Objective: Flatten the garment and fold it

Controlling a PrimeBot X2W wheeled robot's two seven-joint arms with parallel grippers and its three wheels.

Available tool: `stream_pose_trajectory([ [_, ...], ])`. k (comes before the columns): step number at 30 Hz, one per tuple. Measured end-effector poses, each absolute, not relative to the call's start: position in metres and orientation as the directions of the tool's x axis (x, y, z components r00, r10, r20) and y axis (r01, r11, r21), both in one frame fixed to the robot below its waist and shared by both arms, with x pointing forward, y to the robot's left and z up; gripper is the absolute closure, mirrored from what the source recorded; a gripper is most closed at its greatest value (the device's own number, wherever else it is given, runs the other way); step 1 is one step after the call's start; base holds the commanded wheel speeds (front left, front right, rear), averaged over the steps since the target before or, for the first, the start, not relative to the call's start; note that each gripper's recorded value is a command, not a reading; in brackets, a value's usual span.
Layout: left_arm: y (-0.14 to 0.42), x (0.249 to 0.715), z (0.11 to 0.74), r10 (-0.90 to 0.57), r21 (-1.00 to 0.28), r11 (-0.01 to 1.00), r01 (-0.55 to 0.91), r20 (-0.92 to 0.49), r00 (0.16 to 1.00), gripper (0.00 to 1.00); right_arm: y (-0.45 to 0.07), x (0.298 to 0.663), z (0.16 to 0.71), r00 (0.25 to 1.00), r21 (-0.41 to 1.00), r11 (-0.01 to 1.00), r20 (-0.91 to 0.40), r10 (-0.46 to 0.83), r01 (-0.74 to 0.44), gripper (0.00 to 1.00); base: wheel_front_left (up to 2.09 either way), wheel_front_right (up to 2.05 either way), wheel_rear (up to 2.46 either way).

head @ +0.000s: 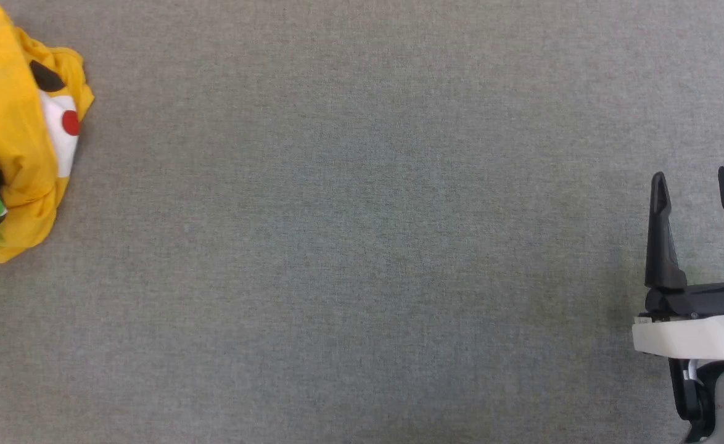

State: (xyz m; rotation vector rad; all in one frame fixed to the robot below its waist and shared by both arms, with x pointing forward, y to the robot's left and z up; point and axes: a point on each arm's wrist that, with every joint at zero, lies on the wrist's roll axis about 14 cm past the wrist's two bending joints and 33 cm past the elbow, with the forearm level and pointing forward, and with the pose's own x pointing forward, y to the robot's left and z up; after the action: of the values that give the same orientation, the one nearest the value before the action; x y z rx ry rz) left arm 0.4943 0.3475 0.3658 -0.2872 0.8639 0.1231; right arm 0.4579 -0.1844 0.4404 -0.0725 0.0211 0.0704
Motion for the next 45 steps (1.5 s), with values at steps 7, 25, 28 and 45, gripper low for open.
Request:
stream_pose_trajectory([
  [7, 0.333, 0.506, 0.401, -0.059, -0.218, 0.968, -0.128, -0.686, 0.725, 1.0, -0.18, 0.457, 0.448, 0.997, -0.038, 0.996, -0.005, 0.075, -0.075, 0.0, 0.0, 0.0, 0.0],
  [25, 0.306, 0.512, 0.584, -0.168, -0.115, 0.984, 0.139, -0.3, 0.939, 1.0, -0.183, 0.429, 0.5, 0.993, 0.041, 0.997, 0.101, 0.054, -0.059, 0.0, 0.0, 0.0, 0.0],
  [28, 0.295, 0.509, 0.616, -0.199, -0.14, 0.975, 0.171, -0.219, 0.955, 1.0, -0.186, 0.421, 0.507, 0.992, 0.051, 0.997, 0.114, 0.046, -0.052, 0.0, 0.0, 0.0, 0.0],
  [45, 0.181, 0.476, 0.791, -0.39, -0.232, 0.871, 0.433, 0.211, 0.896, 1.0, -0.202, 0.382, 0.543, 0.98, 0.076, 0.997, 0.199, -0.004, -0.012, 0.0, 0.0, 0.0, 0.0],
])
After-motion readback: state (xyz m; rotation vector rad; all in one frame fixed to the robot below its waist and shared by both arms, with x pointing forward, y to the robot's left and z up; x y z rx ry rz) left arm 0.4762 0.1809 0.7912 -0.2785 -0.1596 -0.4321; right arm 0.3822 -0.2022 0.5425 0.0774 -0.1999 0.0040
